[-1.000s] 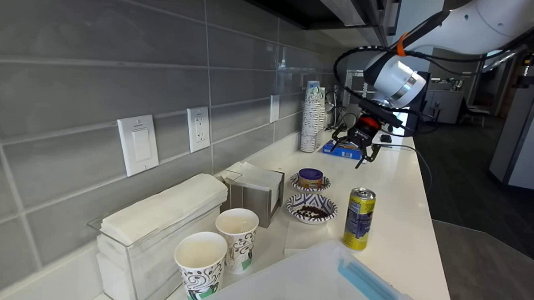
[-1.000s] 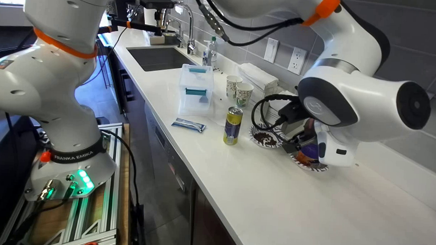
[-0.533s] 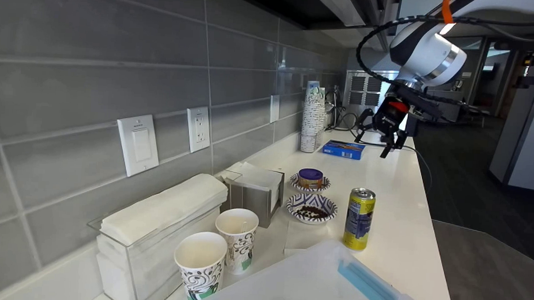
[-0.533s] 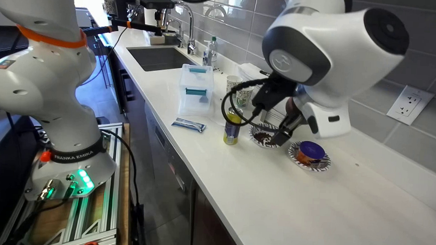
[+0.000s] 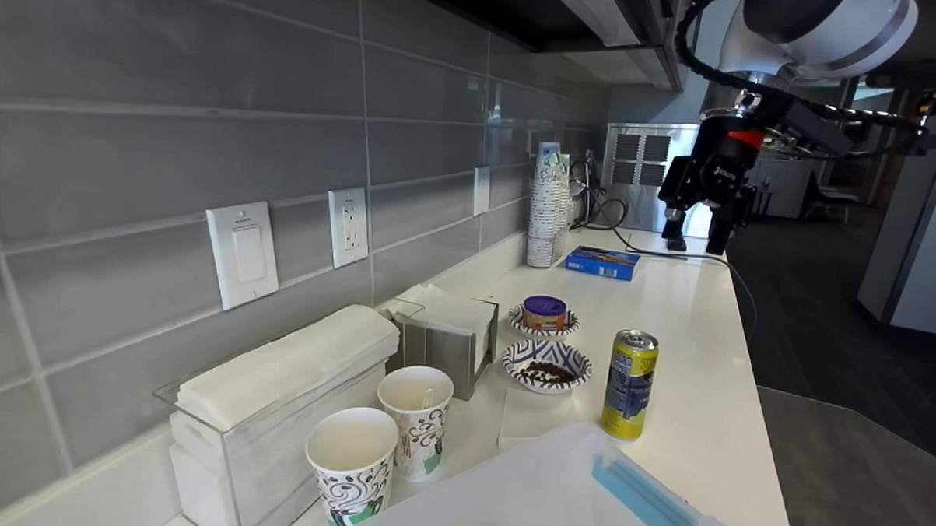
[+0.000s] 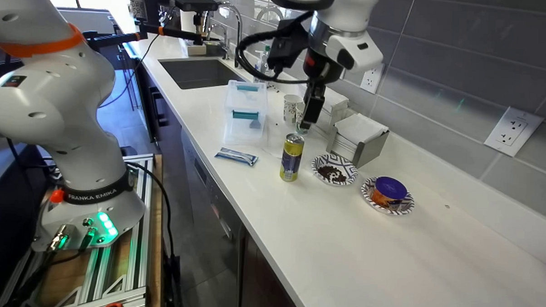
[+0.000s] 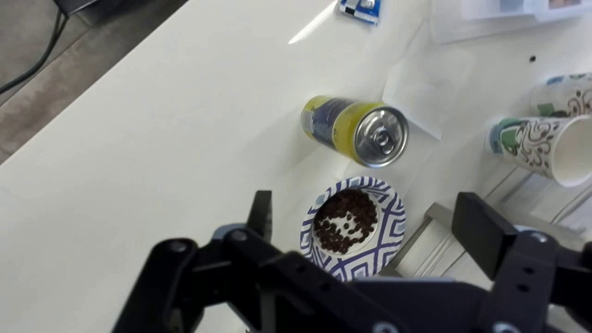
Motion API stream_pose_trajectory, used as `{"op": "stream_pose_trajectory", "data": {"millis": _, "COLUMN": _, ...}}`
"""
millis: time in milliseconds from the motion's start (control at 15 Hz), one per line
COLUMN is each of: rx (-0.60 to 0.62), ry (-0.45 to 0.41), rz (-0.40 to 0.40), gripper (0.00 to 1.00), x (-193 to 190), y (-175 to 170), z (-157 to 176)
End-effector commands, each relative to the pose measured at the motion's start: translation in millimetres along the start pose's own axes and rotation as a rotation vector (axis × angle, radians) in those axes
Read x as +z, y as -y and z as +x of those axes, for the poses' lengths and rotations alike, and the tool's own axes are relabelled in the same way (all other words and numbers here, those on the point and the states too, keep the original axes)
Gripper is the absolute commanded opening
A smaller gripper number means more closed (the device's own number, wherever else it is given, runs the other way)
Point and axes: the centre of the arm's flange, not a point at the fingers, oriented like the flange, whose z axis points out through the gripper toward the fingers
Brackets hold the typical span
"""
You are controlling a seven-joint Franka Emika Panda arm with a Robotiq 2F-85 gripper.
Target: Put the orange bottle on the plate to the right
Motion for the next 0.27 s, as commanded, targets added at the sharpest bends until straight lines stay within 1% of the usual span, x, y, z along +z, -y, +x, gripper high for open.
{"op": "stream_pose_trajectory", "data": {"millis": 0, "rx": -0.034, "ry": -0.008, "rz": -0.018, "gripper": 1.00, "x": -3.4, "y": 8.3, "z": -12.0}}
{"op": "stream_pose_trajectory", "data": {"millis": 67, "rx": -0.053, "ry": -0.016, "rz": -0.026, "gripper": 1.00, "x": -6.2, "y": 12.5, "z": -21.0}}
{"op": "stream_pose_trajectory", "data": {"millis": 200, "rx": -0.064, "ry": -0.023, "rz": -0.030, "gripper": 1.00, "x": -8.8, "y": 12.0, "z": -28.8}}
